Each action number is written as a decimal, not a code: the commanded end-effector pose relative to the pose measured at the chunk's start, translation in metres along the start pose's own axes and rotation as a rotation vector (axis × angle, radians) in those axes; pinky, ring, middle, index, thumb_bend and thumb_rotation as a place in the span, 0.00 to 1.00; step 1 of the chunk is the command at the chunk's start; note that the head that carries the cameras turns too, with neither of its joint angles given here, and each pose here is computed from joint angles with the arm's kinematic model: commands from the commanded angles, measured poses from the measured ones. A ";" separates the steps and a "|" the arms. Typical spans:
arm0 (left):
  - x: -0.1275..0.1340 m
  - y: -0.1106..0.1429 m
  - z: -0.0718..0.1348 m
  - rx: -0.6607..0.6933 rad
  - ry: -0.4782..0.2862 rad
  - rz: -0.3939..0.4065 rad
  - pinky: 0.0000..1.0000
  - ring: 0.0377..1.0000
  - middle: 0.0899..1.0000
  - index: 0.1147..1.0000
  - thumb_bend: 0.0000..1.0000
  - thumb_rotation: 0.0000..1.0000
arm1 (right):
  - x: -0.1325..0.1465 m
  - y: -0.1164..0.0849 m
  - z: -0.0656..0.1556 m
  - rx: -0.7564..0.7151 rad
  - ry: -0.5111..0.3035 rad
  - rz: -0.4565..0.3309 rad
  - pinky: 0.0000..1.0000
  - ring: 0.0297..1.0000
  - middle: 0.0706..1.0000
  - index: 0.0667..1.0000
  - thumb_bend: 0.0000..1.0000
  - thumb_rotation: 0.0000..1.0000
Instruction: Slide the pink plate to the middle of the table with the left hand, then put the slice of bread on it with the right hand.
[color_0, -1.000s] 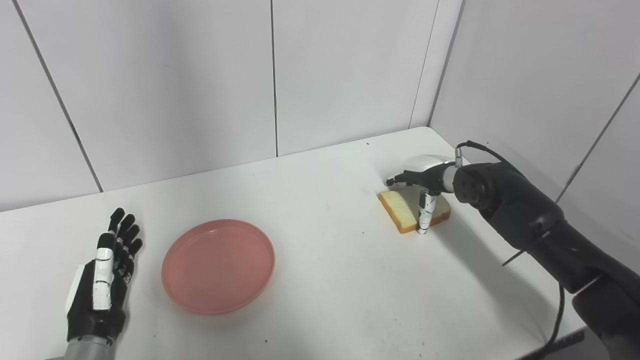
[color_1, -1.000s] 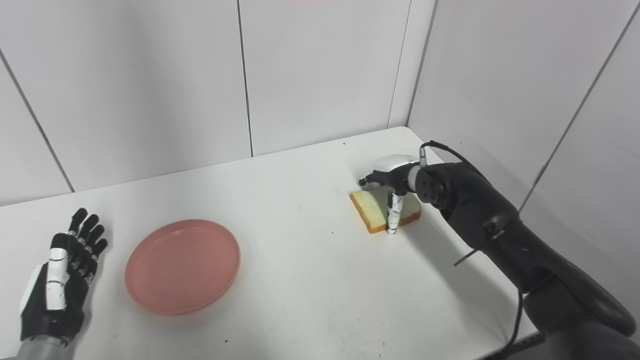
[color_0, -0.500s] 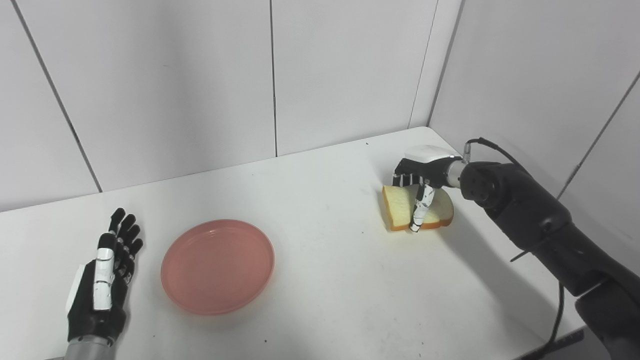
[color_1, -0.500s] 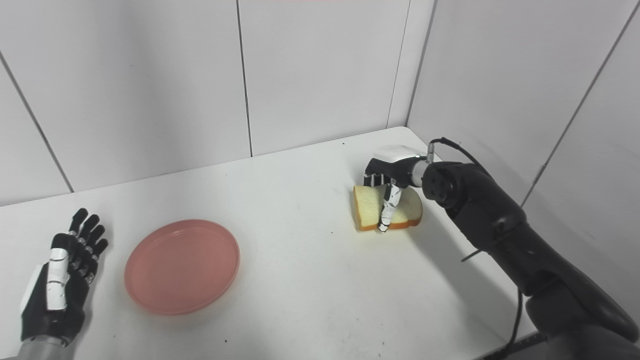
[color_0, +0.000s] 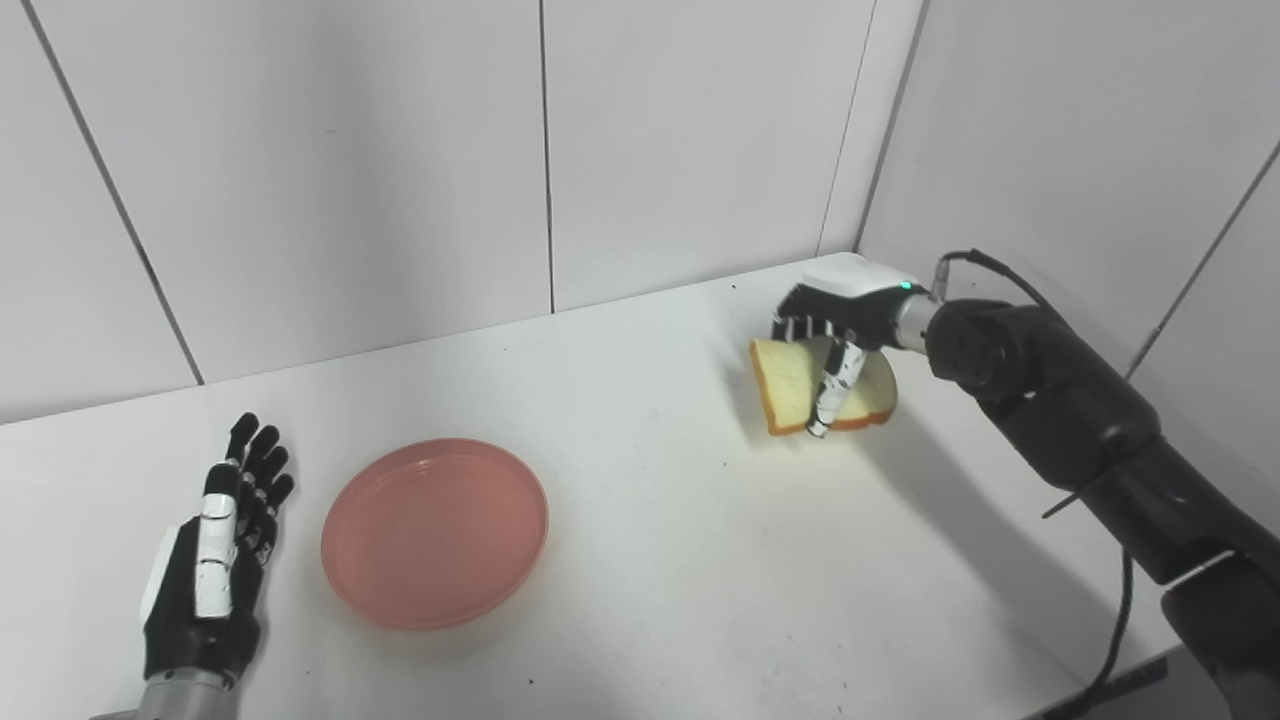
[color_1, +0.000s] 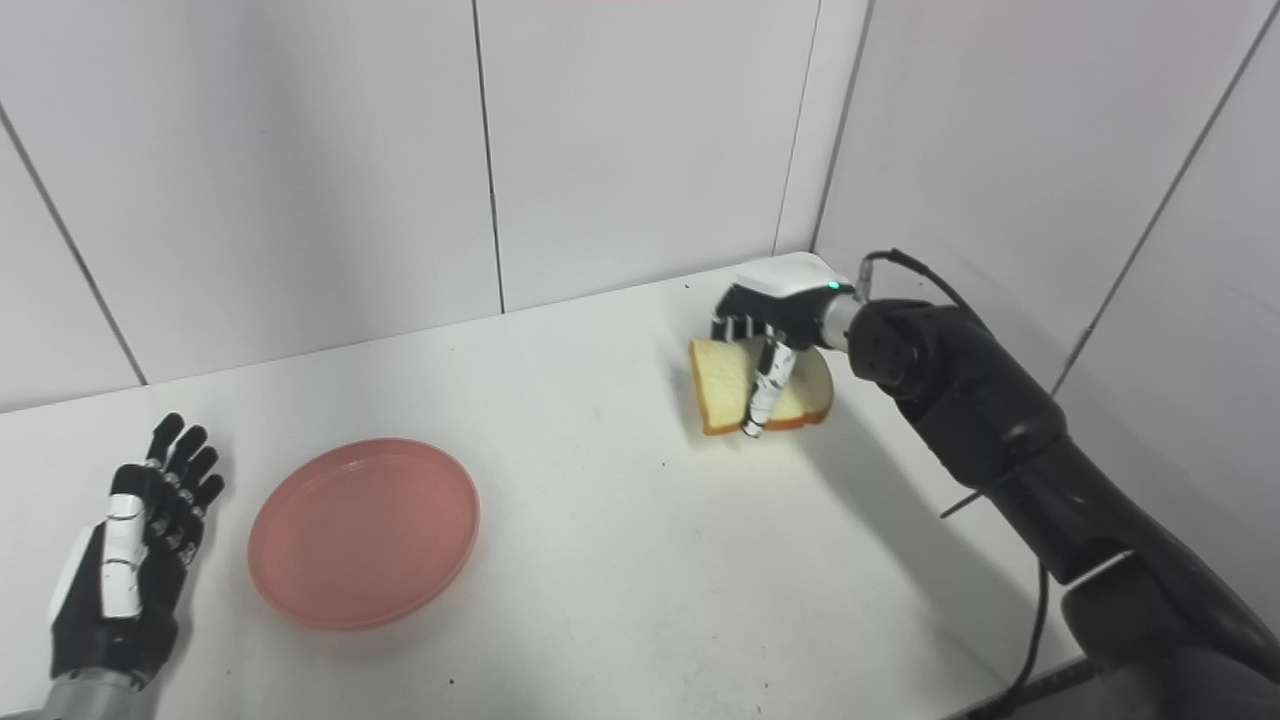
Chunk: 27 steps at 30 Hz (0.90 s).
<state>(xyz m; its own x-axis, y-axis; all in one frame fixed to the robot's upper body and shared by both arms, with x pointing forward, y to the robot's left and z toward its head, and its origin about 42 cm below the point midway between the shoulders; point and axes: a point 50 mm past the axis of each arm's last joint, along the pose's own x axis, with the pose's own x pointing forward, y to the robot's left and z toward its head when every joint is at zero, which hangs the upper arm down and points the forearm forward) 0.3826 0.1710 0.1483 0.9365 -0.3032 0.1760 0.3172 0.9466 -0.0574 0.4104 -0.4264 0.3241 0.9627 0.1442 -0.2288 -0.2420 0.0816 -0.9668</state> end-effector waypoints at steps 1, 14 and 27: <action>0.006 -0.002 0.013 0.011 -0.060 -0.017 1.00 1.00 1.00 0.98 0.67 1.00 | -0.005 -0.039 0.016 -0.029 -0.076 -0.128 0.43 0.47 0.46 0.44 0.53 0.00; 0.005 -0.019 0.012 0.019 -0.064 -0.005 1.00 1.00 1.00 0.98 0.68 1.00 | 0.034 -0.024 0.105 0.040 -0.352 -0.133 0.40 0.44 0.45 0.45 0.53 0.00; 0.020 -0.046 -0.001 0.044 -0.042 0.017 1.00 1.00 1.00 0.97 0.70 1.00 | 0.061 -0.019 0.137 0.065 -0.517 -0.136 0.37 0.41 0.44 0.46 0.53 0.00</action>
<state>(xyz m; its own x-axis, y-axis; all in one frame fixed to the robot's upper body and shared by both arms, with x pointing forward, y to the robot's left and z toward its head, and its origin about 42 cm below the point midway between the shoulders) 0.3756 0.1298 0.1292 0.9504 -0.2892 0.1144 0.2941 0.9554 -0.0284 0.4515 -0.2928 0.3065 0.8315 0.5445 -0.1101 -0.2422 0.1770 -0.9540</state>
